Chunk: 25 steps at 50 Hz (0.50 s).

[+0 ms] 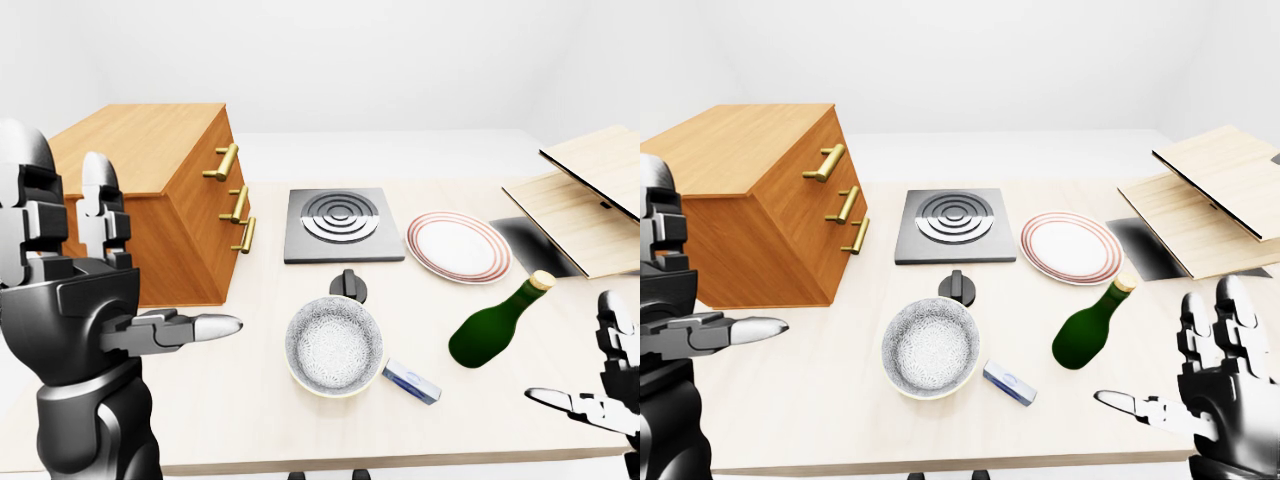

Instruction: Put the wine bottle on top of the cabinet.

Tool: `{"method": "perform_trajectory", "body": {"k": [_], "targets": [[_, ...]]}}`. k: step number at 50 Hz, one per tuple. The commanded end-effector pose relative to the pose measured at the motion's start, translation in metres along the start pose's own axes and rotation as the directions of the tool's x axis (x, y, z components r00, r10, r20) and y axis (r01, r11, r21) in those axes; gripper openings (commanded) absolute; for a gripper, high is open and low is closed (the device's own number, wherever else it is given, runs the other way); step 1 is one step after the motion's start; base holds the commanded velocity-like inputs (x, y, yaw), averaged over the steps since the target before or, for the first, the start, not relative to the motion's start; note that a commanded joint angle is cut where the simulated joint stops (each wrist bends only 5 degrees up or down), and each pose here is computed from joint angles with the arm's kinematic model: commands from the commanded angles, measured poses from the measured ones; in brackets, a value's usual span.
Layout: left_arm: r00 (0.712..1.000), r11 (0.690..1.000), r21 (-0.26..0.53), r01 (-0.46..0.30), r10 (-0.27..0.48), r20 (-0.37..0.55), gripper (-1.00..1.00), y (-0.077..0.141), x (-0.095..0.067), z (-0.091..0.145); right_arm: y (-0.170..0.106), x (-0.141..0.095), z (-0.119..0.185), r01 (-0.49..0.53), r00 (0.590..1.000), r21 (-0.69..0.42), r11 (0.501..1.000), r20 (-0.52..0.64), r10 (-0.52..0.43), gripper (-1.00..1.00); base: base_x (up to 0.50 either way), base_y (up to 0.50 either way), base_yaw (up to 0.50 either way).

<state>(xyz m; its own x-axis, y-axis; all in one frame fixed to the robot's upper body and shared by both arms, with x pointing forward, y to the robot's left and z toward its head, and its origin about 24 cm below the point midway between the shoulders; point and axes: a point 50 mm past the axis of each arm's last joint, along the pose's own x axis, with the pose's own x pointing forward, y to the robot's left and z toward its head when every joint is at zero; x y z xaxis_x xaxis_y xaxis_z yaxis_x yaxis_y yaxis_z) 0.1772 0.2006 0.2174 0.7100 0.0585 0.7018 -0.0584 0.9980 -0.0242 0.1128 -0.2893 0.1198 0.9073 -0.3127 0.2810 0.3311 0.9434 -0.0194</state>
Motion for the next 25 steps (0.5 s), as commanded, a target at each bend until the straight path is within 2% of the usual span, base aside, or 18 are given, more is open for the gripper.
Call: {"method": "perform_trajectory", "body": {"k": [1, 25], "targets": [[1.0, 1.0, 0.003, -0.003, 0.003, -0.016, 1.0, 0.001, -0.001, -0.003, 0.002, 0.006, -0.023, -0.002, 0.997, 0.049, 0.999, -0.079, 0.006, 1.0, 0.0, 0.0, 0.0], [0.998, 1.0, 0.003, -0.006, 0.006, -0.063, 1.0, -0.001, -0.004, -0.012, 0.004, 0.04, -0.044, -0.036, 0.991, 0.077, 0.996, -0.124, 0.046, 1.0, 0.0, 0.0, 0.0]]}}
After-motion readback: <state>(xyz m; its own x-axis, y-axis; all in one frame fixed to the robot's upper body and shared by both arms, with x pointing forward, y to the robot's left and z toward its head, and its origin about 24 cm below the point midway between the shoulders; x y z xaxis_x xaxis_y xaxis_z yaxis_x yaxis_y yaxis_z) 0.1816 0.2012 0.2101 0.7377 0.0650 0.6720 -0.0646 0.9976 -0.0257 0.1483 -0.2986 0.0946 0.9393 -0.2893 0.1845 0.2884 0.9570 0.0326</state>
